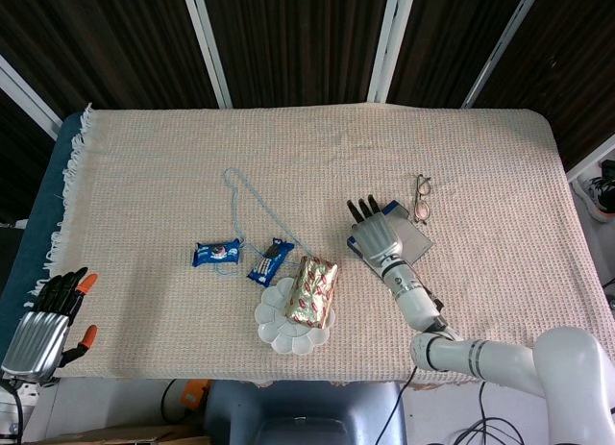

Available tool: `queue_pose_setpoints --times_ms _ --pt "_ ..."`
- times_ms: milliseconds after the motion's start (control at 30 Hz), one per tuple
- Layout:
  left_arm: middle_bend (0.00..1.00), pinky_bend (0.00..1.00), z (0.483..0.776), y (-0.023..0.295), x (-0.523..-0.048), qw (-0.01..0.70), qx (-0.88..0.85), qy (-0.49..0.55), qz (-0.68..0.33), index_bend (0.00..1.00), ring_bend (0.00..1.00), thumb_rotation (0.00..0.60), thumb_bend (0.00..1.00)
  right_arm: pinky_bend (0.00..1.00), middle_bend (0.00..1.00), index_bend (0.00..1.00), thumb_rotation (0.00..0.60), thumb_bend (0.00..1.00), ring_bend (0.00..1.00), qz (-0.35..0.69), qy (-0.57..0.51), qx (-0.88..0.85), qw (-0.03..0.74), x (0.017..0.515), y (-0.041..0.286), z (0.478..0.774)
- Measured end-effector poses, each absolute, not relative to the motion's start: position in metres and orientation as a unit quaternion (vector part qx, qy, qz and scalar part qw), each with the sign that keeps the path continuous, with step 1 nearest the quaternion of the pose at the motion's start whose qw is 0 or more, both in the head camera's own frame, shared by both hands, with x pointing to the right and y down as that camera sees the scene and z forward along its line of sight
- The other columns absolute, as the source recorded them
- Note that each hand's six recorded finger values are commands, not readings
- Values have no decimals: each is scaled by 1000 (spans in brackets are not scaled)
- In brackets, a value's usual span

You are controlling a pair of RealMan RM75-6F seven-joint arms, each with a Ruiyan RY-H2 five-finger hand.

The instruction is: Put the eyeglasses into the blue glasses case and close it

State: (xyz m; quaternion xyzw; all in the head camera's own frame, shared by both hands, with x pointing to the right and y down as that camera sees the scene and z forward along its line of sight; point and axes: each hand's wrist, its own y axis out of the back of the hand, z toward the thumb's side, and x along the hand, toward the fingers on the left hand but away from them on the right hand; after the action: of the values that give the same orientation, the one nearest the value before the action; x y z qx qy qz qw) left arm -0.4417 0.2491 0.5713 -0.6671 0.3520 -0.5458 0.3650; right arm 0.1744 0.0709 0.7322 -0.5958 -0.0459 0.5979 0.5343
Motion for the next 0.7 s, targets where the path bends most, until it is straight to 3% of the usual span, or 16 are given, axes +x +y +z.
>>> queue_pose_setpoints --times_ms 367,700 --pt "0 76 570 250 -443 364 -667 353 -546 0 0 600 391 0 0 306 600 436 0 596 -88 -596 531 208 60 710" --pt "0 76 571 248 -445 362 -665 356 -547 0 0 600 390 0 0 316 600 490 0 575 -33 -597 559 180 73 722"
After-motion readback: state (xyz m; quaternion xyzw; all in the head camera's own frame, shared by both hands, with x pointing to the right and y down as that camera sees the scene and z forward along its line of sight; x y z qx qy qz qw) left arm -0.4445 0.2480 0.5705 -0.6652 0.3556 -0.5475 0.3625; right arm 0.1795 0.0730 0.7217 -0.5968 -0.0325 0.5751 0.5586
